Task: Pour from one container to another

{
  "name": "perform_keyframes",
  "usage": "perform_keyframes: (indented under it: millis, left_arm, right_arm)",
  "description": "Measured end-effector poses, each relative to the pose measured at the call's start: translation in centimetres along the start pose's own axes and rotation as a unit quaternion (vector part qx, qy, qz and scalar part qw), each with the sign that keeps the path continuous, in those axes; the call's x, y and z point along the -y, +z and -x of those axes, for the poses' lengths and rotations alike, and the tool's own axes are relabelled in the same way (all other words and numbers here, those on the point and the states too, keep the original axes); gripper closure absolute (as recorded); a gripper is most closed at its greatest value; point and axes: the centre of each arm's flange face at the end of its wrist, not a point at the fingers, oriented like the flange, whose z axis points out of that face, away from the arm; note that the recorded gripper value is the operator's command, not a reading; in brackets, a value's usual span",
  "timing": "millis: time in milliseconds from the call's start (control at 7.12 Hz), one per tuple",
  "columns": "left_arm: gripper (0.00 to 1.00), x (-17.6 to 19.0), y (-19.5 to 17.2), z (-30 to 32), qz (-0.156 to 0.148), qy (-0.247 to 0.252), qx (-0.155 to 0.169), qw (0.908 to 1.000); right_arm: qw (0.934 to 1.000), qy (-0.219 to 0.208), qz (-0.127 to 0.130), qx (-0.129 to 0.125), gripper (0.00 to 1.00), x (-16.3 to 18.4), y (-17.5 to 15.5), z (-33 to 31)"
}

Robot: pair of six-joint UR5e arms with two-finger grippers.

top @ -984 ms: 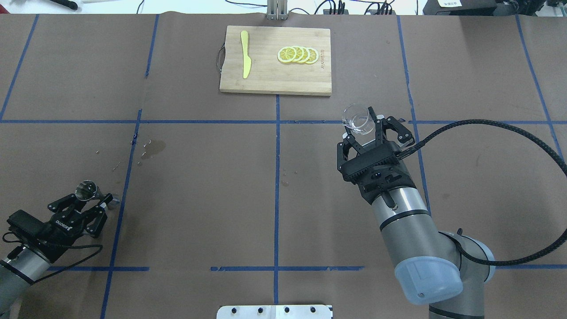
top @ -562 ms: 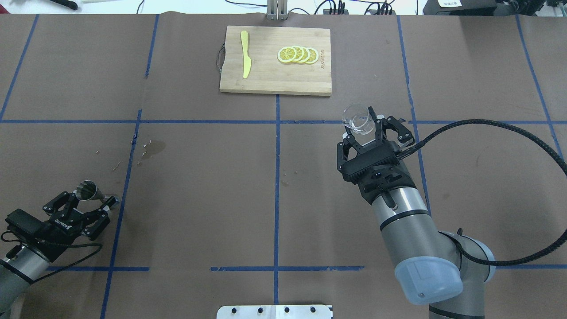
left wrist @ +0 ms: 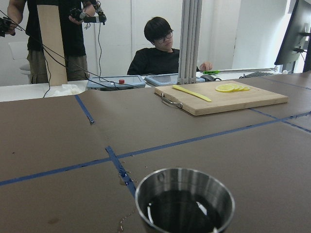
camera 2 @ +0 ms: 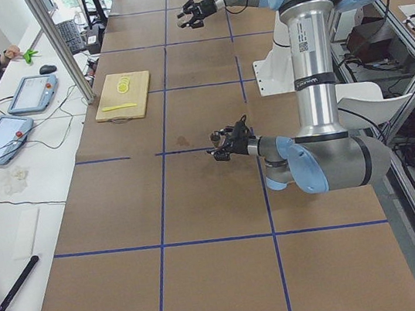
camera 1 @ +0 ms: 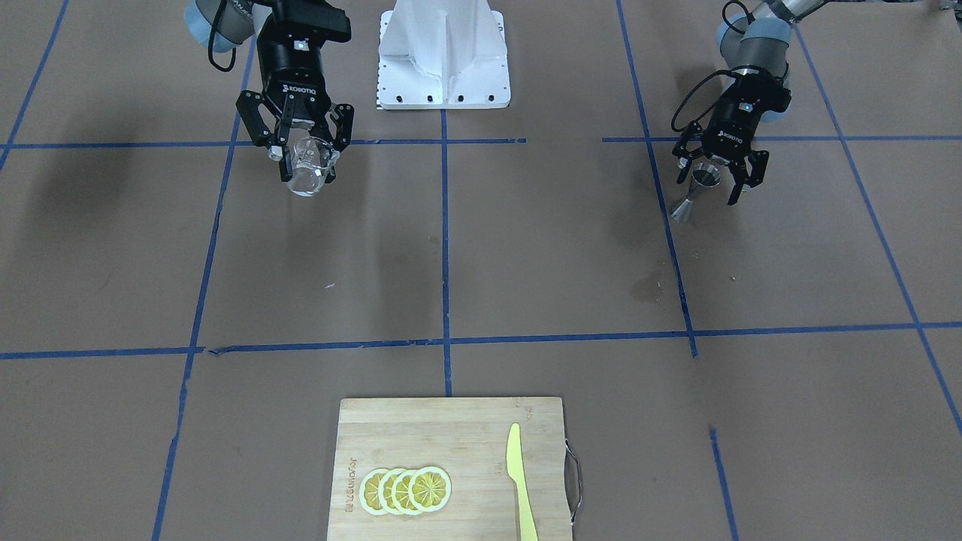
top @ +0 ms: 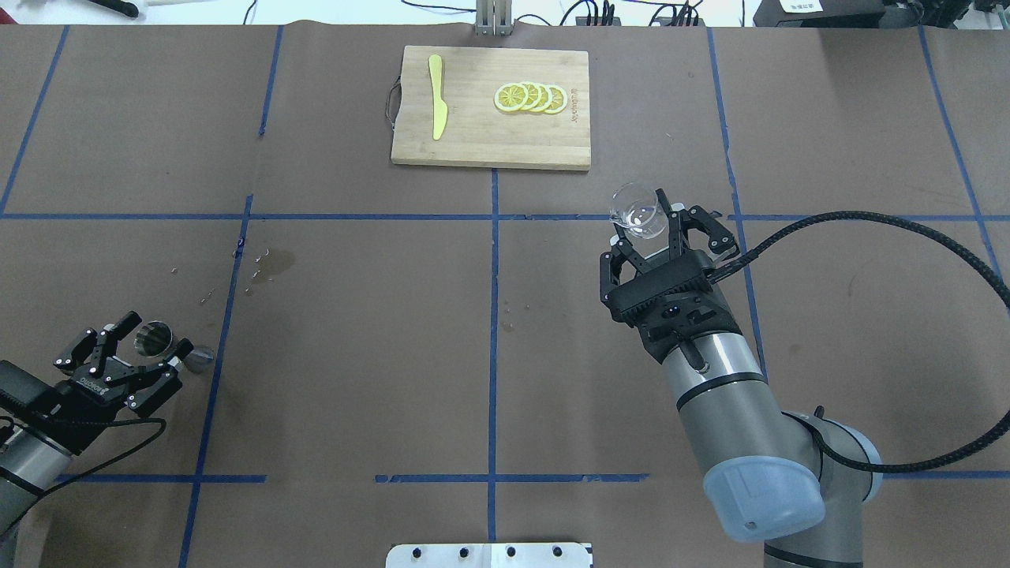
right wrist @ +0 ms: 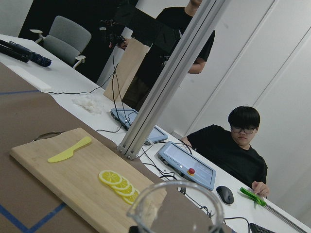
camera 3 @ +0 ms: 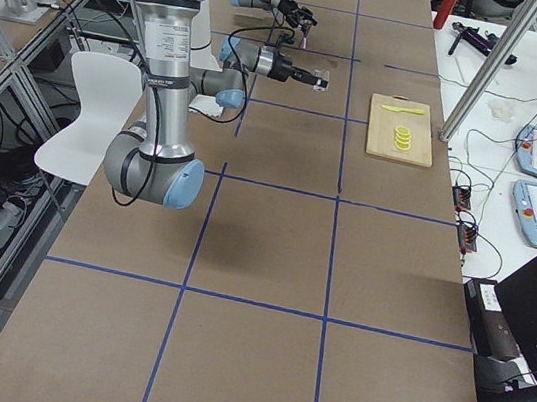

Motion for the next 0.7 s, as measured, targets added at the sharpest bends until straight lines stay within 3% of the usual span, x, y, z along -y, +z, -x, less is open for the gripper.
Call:
perform_keyframes:
  millis: [703]
  left_arm:
    - [0.00, 3.8, 0.7, -1.0, -0.023, -0.021, -0.022, 0.9993]
  right_arm:
    - [1.0000, 0.002, -0.001, 0.001, 1.00, 0.3, -0.1, -0.1]
